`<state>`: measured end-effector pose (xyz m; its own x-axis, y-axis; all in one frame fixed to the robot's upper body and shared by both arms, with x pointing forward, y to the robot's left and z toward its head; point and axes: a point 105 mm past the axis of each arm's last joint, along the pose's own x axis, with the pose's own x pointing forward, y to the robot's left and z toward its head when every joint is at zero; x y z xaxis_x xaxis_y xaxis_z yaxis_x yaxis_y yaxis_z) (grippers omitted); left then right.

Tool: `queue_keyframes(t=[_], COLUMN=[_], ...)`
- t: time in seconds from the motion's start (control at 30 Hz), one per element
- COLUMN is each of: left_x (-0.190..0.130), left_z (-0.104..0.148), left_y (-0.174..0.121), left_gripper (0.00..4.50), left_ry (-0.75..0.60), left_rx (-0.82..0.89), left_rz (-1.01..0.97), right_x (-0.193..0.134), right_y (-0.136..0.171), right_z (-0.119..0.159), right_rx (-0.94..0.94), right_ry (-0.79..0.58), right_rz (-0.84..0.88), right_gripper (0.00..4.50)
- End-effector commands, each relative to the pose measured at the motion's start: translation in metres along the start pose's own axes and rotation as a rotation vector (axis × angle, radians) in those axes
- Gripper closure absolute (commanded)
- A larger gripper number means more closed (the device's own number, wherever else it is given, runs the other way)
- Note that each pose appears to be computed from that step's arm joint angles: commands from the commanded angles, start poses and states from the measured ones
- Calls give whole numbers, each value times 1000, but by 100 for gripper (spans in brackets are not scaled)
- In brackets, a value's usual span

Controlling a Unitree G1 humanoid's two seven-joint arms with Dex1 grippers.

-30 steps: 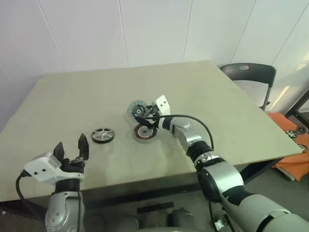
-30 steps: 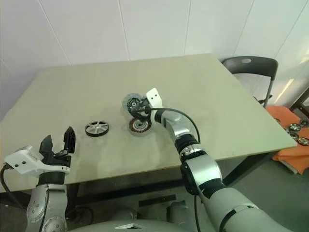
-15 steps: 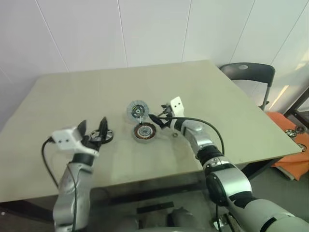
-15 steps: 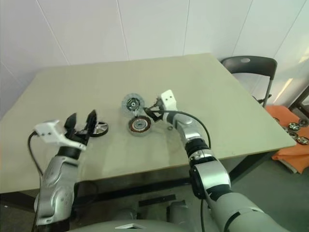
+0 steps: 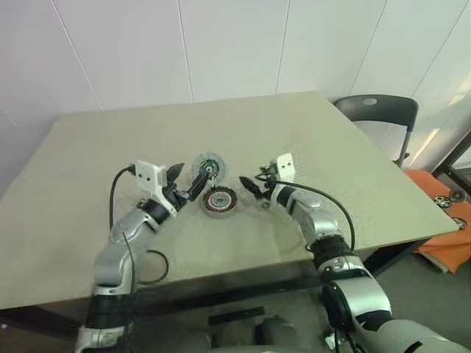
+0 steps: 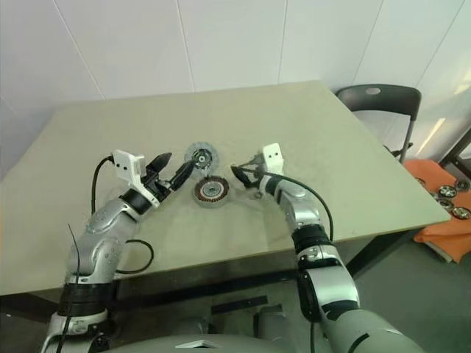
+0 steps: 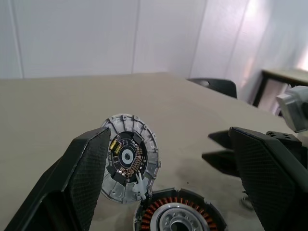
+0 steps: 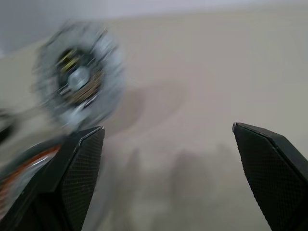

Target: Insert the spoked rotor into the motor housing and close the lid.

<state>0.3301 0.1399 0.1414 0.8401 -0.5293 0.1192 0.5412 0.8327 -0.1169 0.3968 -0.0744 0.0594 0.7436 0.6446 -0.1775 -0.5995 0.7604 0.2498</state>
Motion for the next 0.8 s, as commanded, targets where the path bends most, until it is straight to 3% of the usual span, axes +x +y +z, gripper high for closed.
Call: queue_keyframes(t=[0.03, 0.17, 0.67, 0.8], left_x=[2, -2, -35, -34], left_z=[20, 18, -9, -14], left_y=[0, 1, -25, -28], left_gripper=[32, 32, 32, 32], left_ry=[-70, -85, -12, -3], left_rx=[8, -21, -179, -204], left_rz=[-36, -26, -147, -138], right_x=[-7, -22, -65, -62], right_y=[-4, 0, -18, -13], right_z=[33, 35, 22, 20], right_rx=[32, 32, -17, -10], right_ry=[-82, -66, 2, 1], right_rz=[14, 110, 74, 75], right_gripper=[6, 6, 6, 6])
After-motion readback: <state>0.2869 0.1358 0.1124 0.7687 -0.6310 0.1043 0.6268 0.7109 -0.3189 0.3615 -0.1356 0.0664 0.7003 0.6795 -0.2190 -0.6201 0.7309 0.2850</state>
